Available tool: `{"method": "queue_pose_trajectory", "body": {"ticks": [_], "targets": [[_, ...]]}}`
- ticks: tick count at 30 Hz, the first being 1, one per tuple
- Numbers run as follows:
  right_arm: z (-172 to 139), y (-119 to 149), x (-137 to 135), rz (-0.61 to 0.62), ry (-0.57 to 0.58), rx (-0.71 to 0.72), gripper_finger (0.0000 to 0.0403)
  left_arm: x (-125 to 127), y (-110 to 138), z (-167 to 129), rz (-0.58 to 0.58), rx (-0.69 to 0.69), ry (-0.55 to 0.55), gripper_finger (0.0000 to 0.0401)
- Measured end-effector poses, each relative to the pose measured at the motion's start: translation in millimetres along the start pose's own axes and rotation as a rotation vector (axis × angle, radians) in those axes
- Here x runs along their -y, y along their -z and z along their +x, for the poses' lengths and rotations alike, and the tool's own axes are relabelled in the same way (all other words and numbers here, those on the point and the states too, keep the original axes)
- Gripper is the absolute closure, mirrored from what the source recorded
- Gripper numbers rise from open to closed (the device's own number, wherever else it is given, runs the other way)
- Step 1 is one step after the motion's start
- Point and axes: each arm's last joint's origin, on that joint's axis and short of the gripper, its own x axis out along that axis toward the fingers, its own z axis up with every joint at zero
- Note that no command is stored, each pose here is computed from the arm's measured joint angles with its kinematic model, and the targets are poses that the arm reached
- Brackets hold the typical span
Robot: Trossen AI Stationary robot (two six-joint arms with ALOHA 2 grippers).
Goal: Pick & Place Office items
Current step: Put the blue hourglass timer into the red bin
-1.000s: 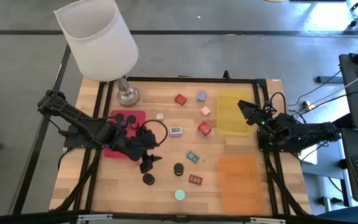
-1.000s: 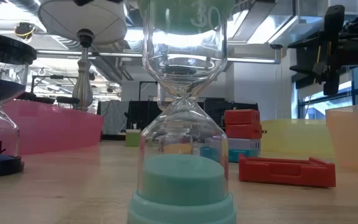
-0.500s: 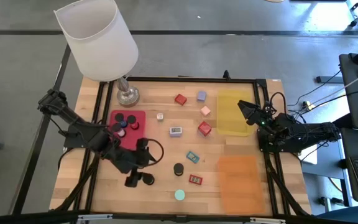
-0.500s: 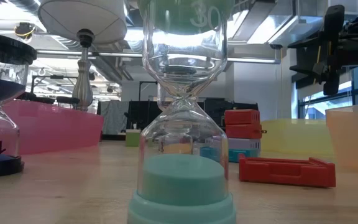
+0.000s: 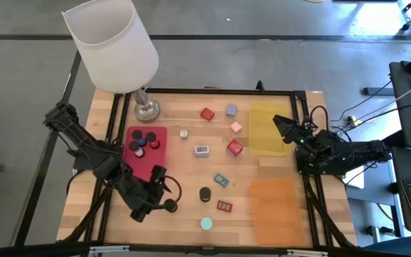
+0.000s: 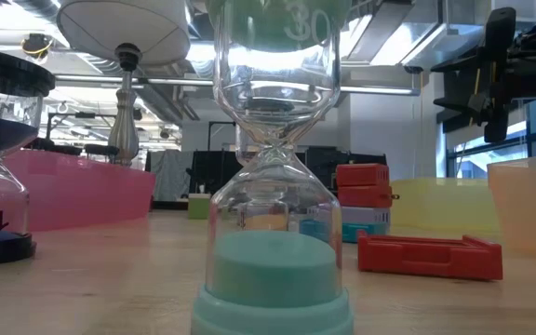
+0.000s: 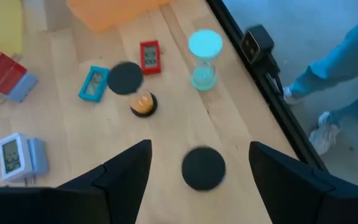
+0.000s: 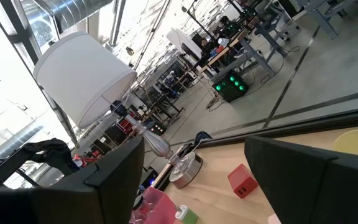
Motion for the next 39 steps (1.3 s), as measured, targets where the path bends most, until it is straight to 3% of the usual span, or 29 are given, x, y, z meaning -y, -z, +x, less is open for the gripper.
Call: {"method": "queue_pose_trajectory", "body": {"ticks": [17,32,39], "targets": [[0,0,0,0.0,0.0,0.0,0.0121,9,36,28,0.091,-0.068,0.006,0.0134],[0,0,0,0.0,0.0,0.0,0.0121,7,70,53,0.07,-0.102,-0.038,0.0134],[0,0,0,0.0,0.0,0.0,0.0121,7,84,66,0.005,-0.048,-0.037,0.0134]]}}
